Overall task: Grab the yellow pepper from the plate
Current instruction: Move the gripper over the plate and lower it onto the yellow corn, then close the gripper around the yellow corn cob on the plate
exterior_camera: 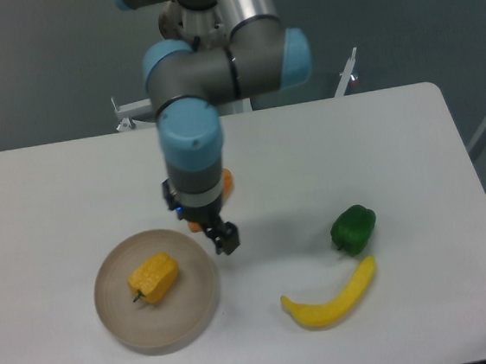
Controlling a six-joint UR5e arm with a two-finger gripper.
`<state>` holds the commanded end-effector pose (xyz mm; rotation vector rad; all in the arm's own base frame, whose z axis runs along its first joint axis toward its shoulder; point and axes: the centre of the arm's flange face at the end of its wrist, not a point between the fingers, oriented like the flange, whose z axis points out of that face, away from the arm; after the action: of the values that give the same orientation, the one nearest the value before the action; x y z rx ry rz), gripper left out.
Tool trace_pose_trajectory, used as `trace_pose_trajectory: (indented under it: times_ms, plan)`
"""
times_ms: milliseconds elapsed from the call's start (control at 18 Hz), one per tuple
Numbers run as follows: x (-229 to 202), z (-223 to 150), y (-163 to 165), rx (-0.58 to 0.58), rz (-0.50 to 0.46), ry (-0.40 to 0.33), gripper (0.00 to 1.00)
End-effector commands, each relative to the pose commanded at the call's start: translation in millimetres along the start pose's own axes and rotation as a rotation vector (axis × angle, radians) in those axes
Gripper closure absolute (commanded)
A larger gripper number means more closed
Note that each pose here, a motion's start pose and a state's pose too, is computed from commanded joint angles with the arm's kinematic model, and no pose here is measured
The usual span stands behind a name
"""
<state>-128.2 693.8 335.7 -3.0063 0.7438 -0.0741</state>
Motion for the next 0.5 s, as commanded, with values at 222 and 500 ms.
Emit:
trace_pose_trajectory:
  times_ms: [222, 500]
  plan:
    - [12, 27, -29, 0.027, -0.053, -0.029, 0.00]
    - [24, 49, -41, 0.007, -0.038, -0.008, 0.00]
